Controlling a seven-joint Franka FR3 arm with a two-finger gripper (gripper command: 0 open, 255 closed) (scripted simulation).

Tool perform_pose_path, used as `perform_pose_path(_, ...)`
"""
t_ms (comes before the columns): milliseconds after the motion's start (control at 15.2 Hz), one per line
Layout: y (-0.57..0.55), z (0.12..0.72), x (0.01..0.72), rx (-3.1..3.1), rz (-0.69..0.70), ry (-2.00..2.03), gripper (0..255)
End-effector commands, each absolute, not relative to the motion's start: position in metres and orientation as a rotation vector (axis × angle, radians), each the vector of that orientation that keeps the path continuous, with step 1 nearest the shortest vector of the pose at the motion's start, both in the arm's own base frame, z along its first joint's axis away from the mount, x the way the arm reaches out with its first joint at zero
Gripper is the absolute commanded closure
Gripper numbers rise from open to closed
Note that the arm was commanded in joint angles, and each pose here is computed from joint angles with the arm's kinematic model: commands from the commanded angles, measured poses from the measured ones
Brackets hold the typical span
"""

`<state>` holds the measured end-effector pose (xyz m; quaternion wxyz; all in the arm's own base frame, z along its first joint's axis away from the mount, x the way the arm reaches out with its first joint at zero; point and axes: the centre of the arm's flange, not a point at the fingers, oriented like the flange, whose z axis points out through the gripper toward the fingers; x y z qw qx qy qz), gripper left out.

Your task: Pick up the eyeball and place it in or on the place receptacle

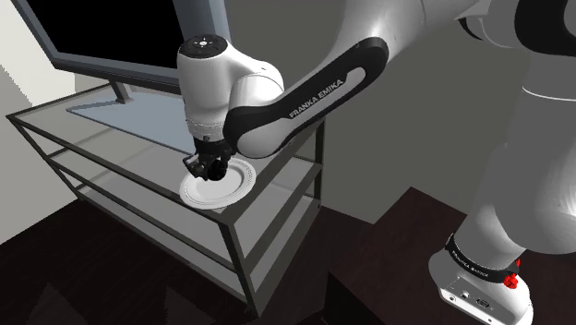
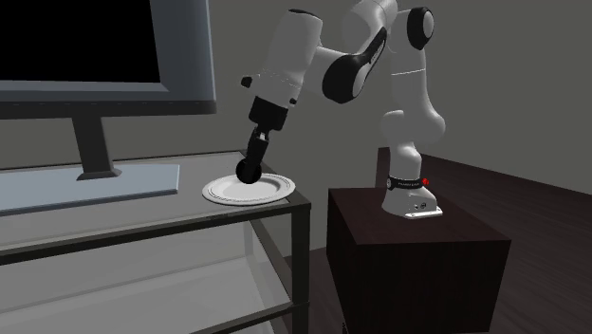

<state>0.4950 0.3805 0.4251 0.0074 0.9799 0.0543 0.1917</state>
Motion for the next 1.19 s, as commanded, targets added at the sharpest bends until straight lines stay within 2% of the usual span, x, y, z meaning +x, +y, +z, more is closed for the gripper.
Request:
perform_pose_path(0, 0.381, 0.421, 0.496, 3.065, 0.600, 0.170, 255)
perform_pose_path(396, 0.381, 0.421, 0.496, 3.065, 0.600, 0.170, 255)
perform_pose_path(462, 0.381, 0.421, 0.496, 3.065, 0.600, 0.170, 0)
perform_pose_path(792, 0.381, 0.421, 0.496, 3.065, 0.600, 0.170, 0)
perform_pose_path(1122, 0.380, 0.467, 0.477, 3.065, 0.600, 0.170, 0)
